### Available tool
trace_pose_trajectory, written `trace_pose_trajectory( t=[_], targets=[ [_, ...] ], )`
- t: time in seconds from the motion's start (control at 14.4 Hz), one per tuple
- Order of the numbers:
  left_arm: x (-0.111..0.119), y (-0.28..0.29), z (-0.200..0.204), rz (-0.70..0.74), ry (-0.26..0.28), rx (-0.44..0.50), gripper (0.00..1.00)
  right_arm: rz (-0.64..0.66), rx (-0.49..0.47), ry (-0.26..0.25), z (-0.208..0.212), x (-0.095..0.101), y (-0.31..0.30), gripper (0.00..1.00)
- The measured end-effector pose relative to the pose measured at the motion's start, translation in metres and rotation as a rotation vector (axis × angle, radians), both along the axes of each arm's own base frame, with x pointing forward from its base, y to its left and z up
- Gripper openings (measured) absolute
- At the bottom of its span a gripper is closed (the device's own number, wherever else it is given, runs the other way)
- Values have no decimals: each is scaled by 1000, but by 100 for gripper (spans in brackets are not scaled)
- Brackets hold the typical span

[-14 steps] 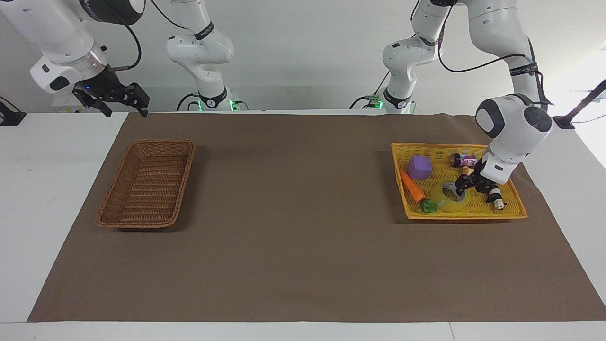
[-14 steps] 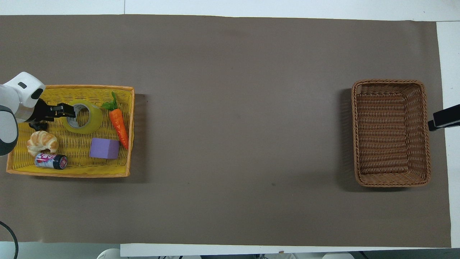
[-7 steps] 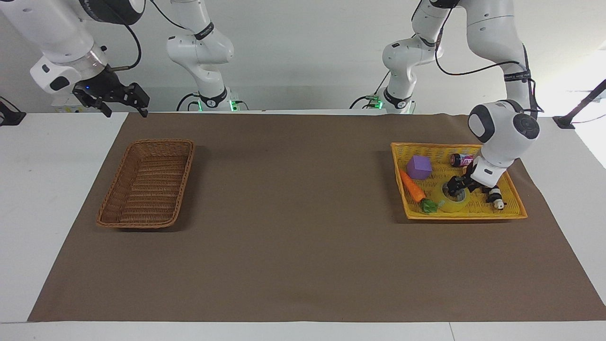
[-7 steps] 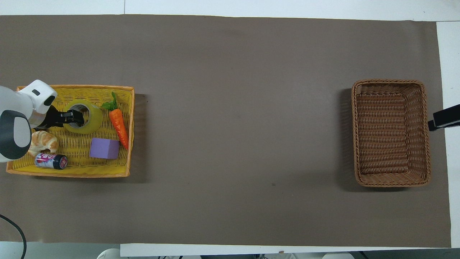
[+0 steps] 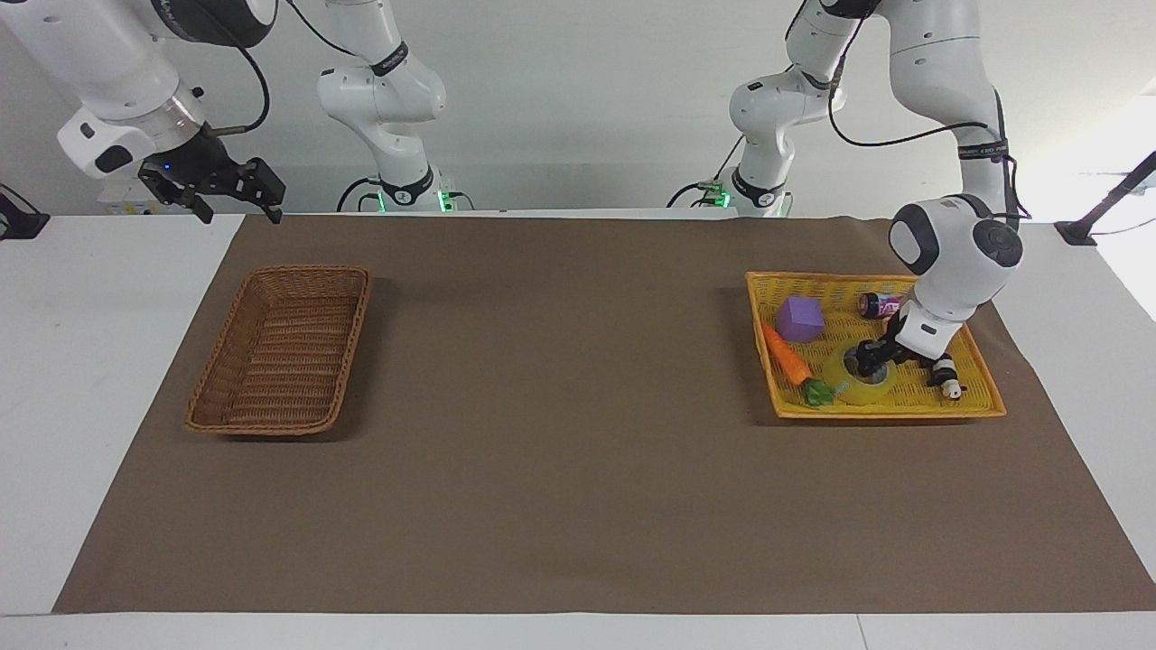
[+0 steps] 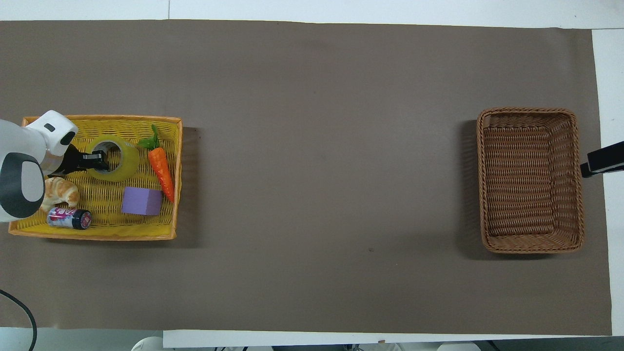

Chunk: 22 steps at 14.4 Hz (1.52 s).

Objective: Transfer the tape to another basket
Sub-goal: 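Lift the tape roll and carry it toward the table center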

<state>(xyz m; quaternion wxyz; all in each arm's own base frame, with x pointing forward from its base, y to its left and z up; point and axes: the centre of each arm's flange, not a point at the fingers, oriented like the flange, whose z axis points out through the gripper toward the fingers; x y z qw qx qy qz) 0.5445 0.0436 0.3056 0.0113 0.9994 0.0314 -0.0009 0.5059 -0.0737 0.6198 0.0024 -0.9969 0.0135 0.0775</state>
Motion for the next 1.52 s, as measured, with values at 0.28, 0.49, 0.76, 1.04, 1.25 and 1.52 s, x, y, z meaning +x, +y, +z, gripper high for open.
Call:
trace_pose_trajectory(
  t=[0.28, 0.49, 0.76, 1.04, 1.25, 1.52],
  targets=[
    [29, -17, 62, 12, 86, -66, 22, 0, 0, 0, 0, 0, 0, 100],
    [44, -97, 135, 49, 123, -192, 22, 0, 0, 0, 0, 0, 0, 100],
    [11, -263, 165, 88, 207, -337, 22, 0, 0, 0, 0, 0, 0, 100],
    [-45, -387, 196, 86, 235, -327, 22, 0, 0, 0, 0, 0, 0, 100],
    [-56, -405, 200, 89, 232, -328, 22, 0, 0, 0, 0, 0, 0, 100],
    [-52, -401, 200, 101, 230, -327, 22, 0, 0, 0, 0, 0, 0, 100]
  ],
)
